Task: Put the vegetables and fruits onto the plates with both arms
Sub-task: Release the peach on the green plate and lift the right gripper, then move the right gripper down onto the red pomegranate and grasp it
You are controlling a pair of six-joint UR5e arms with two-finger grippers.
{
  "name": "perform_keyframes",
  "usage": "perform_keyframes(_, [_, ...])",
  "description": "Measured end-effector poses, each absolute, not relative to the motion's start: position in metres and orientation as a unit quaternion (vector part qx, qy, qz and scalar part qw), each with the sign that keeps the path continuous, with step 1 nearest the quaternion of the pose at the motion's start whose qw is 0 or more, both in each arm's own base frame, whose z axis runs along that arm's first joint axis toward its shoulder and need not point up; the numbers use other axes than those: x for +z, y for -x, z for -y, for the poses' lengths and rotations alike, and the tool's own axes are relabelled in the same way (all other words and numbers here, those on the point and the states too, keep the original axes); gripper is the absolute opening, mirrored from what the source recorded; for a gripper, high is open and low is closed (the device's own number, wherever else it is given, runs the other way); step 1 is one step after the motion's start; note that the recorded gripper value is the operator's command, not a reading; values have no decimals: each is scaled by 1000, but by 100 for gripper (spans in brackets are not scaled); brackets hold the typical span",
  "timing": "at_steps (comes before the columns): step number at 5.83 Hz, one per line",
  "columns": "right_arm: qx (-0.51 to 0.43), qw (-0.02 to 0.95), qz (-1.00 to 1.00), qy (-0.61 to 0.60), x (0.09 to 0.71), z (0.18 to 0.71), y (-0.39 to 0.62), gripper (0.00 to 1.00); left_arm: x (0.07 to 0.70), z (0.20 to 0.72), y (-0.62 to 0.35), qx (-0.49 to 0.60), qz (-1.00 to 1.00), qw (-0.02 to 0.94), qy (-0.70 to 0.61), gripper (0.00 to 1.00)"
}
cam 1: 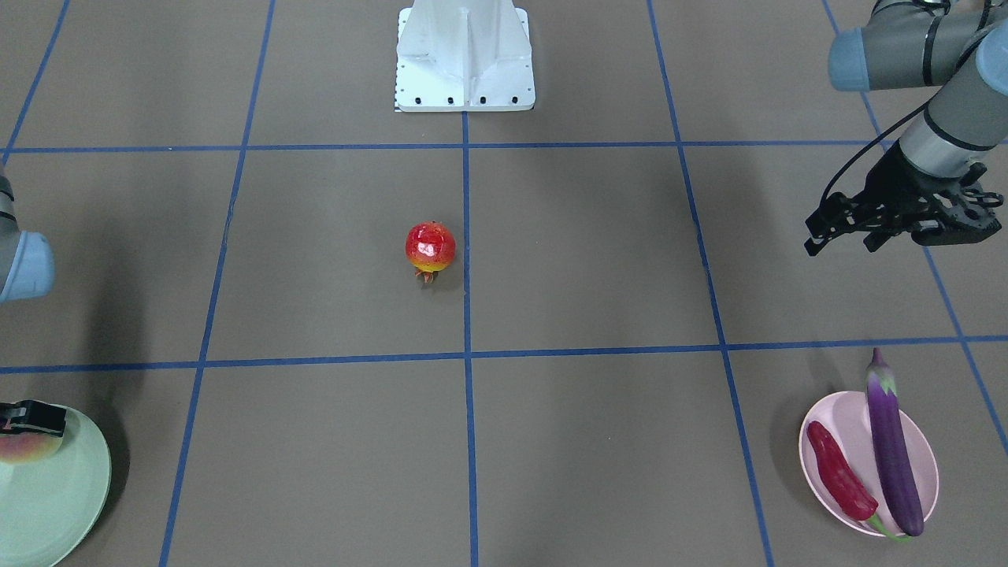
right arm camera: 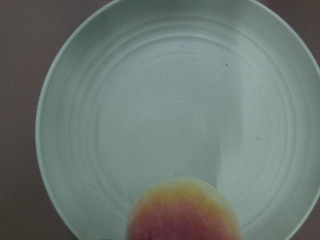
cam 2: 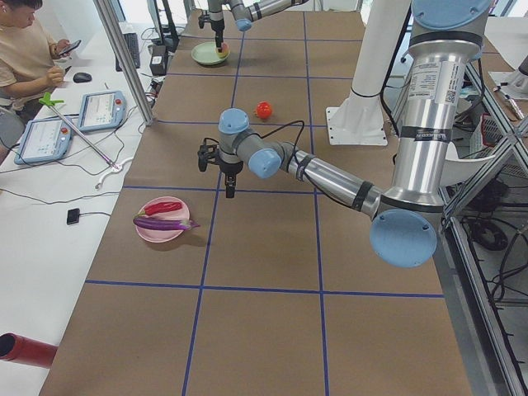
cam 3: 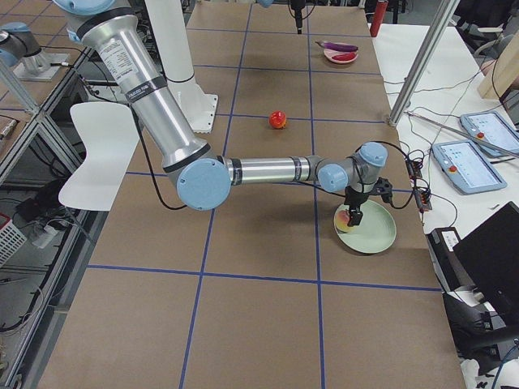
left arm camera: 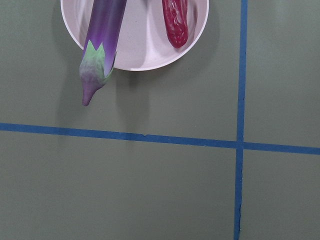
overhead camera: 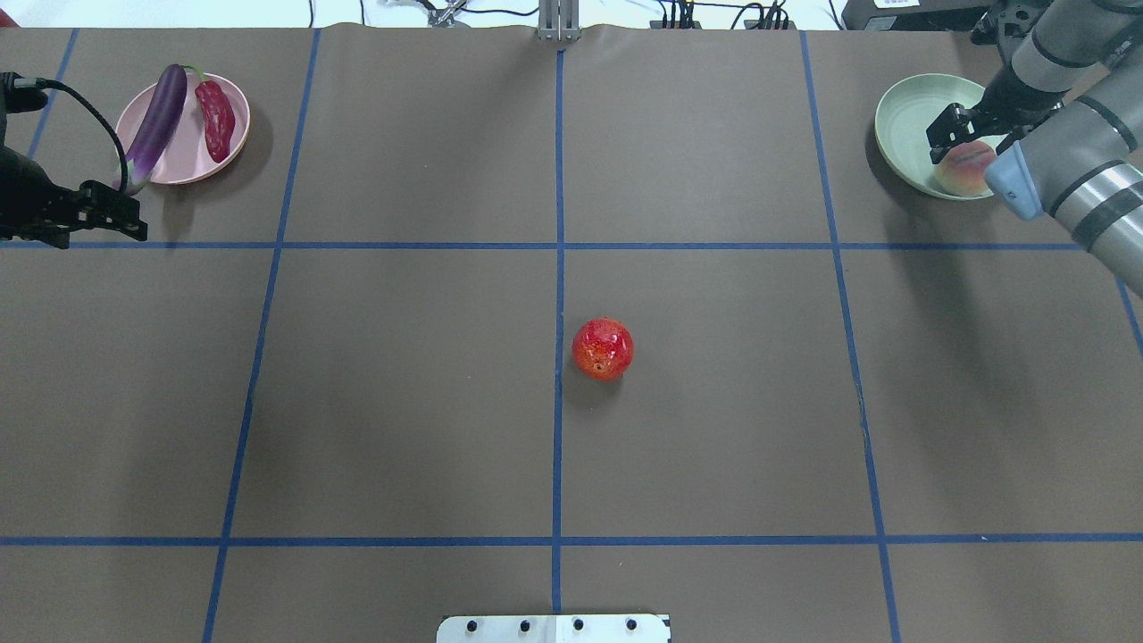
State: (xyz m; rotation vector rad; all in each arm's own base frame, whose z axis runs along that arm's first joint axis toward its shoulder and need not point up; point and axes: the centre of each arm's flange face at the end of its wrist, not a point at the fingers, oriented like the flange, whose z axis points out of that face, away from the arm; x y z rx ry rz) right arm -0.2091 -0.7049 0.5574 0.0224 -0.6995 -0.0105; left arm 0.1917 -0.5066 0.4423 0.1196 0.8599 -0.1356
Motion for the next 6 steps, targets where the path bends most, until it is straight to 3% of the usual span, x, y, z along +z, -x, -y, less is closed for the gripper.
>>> perform_keyframes(1, [2,936,350,-22,535,712,211,100,443,507,-192,-66,-416,905,-57,100])
perform_keyframes(3, [31,917,392,-62,430,700,239,100,442,507,-191,-66,-417,905,-56,100])
perform_keyframes(6, [82,895,434,-60,306,591,409,100,449,502,-187,-66,-415,906,-54,100])
